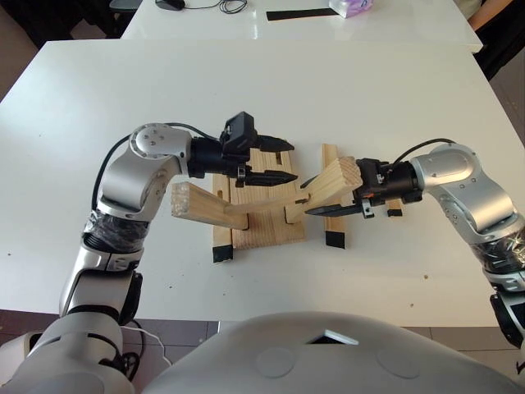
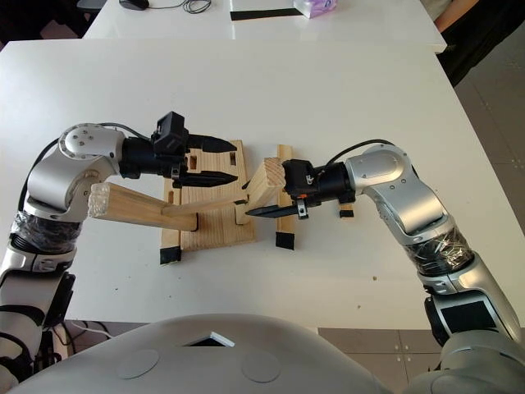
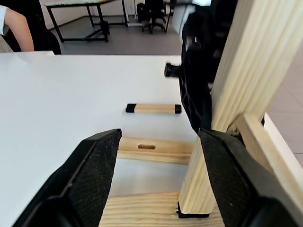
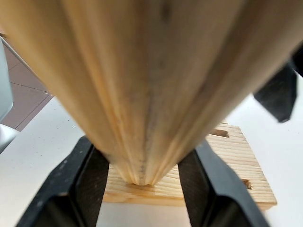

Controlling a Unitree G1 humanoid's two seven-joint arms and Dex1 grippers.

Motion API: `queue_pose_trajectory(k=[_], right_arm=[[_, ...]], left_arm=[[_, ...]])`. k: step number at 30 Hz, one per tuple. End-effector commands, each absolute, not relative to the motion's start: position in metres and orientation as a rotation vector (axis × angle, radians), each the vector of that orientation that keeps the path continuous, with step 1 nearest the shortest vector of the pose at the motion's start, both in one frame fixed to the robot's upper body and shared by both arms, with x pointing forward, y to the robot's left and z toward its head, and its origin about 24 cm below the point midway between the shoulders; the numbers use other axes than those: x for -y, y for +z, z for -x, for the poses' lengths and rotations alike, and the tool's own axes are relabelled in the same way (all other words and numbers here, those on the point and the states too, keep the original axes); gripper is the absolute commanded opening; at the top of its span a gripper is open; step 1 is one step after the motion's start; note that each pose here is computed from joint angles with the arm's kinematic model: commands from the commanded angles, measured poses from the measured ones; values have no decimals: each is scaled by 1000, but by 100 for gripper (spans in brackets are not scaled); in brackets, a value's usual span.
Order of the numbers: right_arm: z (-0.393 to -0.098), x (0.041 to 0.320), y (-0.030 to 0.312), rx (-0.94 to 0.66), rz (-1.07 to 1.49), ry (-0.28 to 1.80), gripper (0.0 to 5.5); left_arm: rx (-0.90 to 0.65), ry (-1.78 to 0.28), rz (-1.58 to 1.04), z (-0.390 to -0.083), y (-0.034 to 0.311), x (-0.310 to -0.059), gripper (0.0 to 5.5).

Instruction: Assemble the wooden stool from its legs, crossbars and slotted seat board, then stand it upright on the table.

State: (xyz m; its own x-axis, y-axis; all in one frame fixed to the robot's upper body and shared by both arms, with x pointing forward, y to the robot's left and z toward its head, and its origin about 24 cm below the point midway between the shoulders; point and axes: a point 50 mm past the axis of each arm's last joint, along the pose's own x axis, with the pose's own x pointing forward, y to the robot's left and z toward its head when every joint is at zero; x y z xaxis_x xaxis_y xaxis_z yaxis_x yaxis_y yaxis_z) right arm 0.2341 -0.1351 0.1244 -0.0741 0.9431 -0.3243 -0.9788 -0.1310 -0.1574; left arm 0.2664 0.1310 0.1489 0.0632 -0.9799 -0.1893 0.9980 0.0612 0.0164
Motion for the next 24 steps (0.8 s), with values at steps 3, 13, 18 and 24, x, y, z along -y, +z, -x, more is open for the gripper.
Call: queue_pose_trajectory(k=[3,13,18,24], right_arm=[[-228,149,84,-372,478,1602,204],[-227,147,84,-371,472,1609,204],[-226,147,84,-371,472,1612,204],[-225,147,82,-377,476,1615,204]], left_arm=[[-115,-1604,-83,-260,172,-136,304],[-137,-1645,-131,-252,165,-133,304],[-156,-1649,-139,-250,159,-133,304],[-286,-1647,-208,-245,126,-137,304]])
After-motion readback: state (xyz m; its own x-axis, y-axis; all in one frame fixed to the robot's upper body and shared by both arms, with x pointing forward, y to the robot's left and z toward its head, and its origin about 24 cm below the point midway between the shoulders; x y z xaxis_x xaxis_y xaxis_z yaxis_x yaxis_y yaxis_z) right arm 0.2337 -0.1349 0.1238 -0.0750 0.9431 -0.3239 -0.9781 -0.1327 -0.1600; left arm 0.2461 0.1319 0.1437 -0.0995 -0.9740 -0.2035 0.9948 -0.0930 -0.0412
